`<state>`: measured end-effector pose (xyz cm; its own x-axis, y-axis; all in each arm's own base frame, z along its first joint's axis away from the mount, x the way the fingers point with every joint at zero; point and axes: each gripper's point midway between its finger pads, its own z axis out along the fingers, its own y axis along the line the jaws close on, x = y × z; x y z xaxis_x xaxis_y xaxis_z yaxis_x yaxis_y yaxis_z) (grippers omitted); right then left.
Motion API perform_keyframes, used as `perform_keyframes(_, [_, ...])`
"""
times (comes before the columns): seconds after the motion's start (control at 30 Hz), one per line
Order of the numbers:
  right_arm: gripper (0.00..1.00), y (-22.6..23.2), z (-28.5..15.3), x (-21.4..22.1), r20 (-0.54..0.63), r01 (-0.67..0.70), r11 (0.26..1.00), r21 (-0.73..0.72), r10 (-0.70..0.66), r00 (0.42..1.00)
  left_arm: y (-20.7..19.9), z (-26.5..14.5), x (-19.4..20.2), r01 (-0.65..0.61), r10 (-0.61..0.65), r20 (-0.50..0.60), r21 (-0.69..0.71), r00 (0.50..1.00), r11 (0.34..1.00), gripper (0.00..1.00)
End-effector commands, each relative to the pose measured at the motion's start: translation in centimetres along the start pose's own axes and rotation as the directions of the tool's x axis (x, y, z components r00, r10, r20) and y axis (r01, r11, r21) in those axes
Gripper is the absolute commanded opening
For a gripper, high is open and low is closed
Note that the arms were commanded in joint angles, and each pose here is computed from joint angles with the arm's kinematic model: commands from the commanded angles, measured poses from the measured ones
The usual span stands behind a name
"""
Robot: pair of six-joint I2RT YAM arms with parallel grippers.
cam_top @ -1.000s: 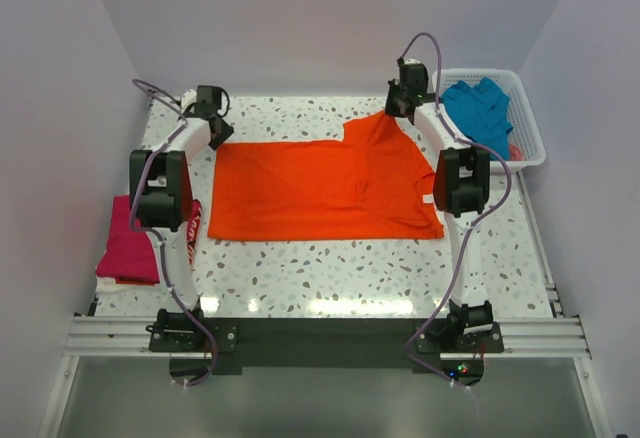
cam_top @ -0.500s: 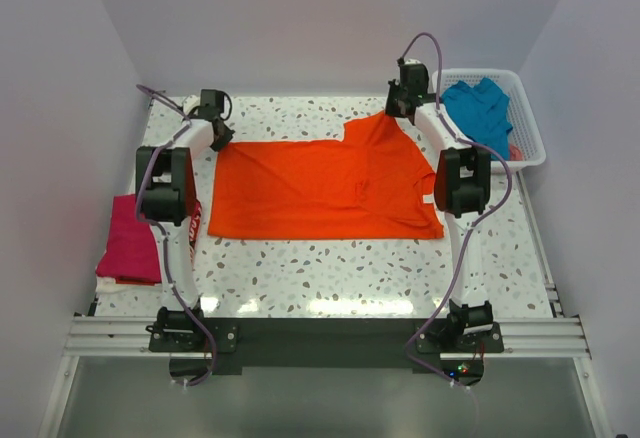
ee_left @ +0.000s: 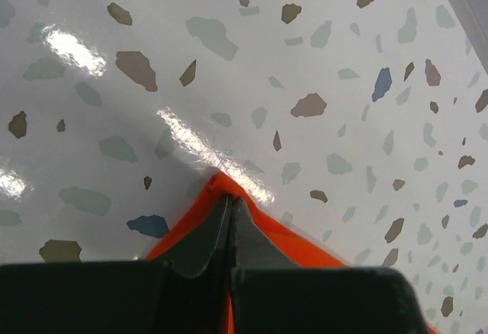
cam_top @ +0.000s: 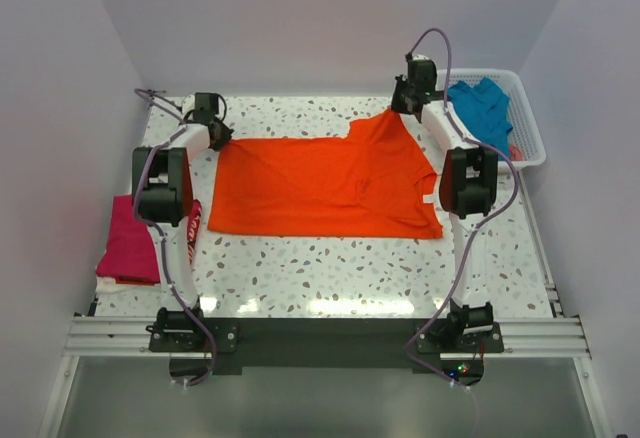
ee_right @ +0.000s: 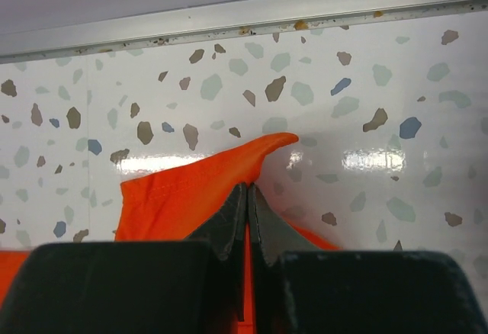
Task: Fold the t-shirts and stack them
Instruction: Fold the tshirt
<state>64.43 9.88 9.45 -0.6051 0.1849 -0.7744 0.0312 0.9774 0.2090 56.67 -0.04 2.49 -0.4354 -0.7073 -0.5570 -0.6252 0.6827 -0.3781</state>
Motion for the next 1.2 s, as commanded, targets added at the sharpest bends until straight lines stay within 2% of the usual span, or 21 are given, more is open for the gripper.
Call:
perform_keyframes(0.0, [0.00,1.7,-5.6,-7.9,0.185,-0.007,0.999,-0.052,0.017,0.983,-3.5,-3.1,-3.4,-0.013,0.000,0.082,0.157,0.997,0.987,0.00])
perform_keyframes(0.27, [0.00,1.6,-9.2,-7.0,0.176,-0.016,0.999,-0.052,0.025,0.984,-2.6,-4.3,-4.4,0.001,-0.022,0.096,0.211,0.995,0.978,0.00])
perform_keyframes(0.4, [0.00,0.8,-10.1,-4.2,0.135,-0.038,0.998,-0.042,0.044,0.990,-1.8,-4.7,-4.5,0.014,-0.036,0.091,0.226,0.995,0.974,0.00])
perform_keyframes(0.47, [0.00,1.0,-11.6,-4.5,0.155,-0.053,0.997,-0.051,0.061,0.986,-1.4,-5.2,-4.3,0.019,-0.040,0.085,0.233,0.996,0.972,0.00])
perform_keyframes(0.7, [0.00,1.3,-14.3,-0.9,0.109,-0.072,0.996,-0.054,0.077,0.991,-0.5,-7.3,-4.0,0.035,-0.061,0.092,0.259,0.994,0.965,0.00])
perform_keyframes(1.17, [0.00,-0.2,-20.7,4.9,0.076,-0.145,0.989,-0.033,0.147,0.986,4.0,-11.5,-0.1,0.065,-0.072,0.028,0.199,0.997,0.978,0.00])
